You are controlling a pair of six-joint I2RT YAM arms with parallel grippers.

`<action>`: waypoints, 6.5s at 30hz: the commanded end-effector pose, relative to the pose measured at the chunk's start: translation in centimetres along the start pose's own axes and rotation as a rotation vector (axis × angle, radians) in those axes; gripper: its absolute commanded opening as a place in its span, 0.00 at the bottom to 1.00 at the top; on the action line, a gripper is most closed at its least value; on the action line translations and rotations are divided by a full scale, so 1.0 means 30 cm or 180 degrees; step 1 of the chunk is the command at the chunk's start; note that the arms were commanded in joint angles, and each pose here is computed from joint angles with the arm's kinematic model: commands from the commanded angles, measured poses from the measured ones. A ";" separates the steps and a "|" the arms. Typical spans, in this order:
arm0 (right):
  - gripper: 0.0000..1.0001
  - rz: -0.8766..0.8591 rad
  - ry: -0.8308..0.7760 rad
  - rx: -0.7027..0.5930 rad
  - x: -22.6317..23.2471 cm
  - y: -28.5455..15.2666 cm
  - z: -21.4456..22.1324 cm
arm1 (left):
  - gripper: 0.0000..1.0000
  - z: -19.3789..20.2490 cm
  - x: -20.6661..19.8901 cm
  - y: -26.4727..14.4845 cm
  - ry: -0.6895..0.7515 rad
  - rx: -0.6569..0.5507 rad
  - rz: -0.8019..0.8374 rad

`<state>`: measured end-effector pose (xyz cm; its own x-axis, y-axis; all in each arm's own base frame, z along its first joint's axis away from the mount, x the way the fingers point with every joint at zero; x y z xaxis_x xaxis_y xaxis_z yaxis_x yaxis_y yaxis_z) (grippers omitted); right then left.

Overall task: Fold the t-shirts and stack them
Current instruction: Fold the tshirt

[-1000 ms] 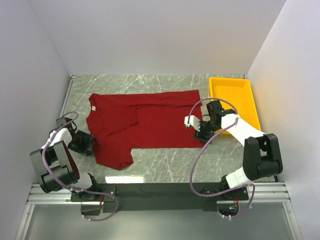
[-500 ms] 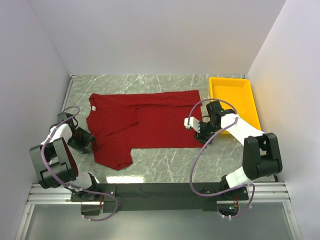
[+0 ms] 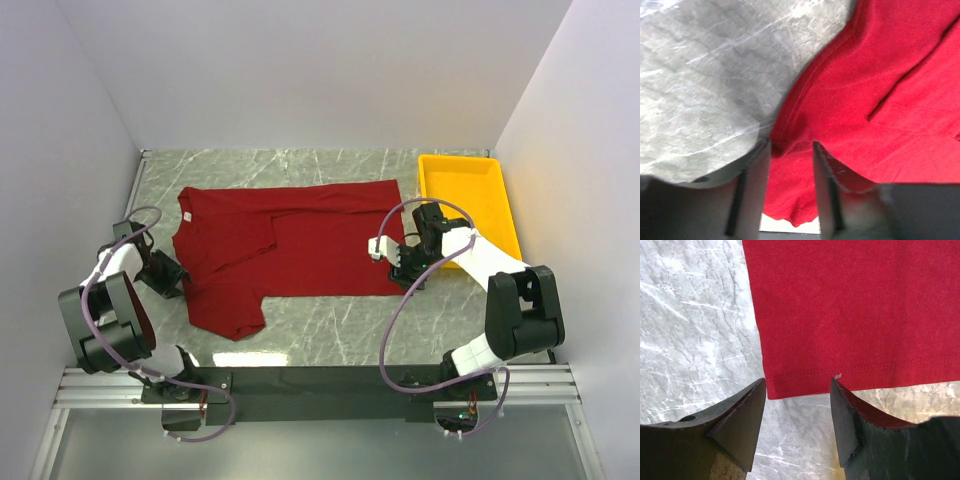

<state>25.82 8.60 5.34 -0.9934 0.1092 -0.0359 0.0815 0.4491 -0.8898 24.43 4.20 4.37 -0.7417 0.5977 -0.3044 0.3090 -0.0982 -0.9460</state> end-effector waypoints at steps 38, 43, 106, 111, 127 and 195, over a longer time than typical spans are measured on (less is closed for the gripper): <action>0.53 -0.0114 -0.0274 0.0578 0.039 0.071 0.074 | 0.01 0.054 -0.101 -0.034 0.0113 0.0262 0.0646; 0.38 -0.0088 -0.0205 0.0614 0.037 0.080 0.072 | 0.01 0.054 -0.096 -0.044 0.0094 0.0262 0.0686; 0.00 0.0723 0.1627 -0.0016 -0.499 -0.022 -0.007 | 0.01 -0.277 -0.293 -0.015 -0.0480 0.0578 0.1525; 0.01 0.0735 0.1660 -0.0045 -0.520 -0.023 -0.016 | 0.01 -0.298 -0.294 0.013 -0.0494 0.0617 0.1497; 0.02 0.0780 0.1687 -0.0042 -0.550 -0.003 -0.028 | 0.01 -0.289 -0.278 0.048 -0.0503 0.0682 0.1455; 0.40 0.0123 0.1705 -0.1385 -0.345 -0.113 -0.410 | 0.63 0.155 -0.146 0.060 -0.0274 0.0199 0.0230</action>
<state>36.70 16.72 11.77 -0.7988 0.5160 0.3092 0.2027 0.7148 -0.6693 23.72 -3.51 4.01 -0.7590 0.5256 -0.3842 0.2775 -0.2727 -0.9212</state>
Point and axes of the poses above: each gripper's point midway between its finger pads, its own y axis out along the fingers, its own x axis along the line the jaws close on, z = x × y, the point moved 1 cm from there along -y, back along the fingers, and after that the axes turned 1 degree about y, right-handed, at the moved point
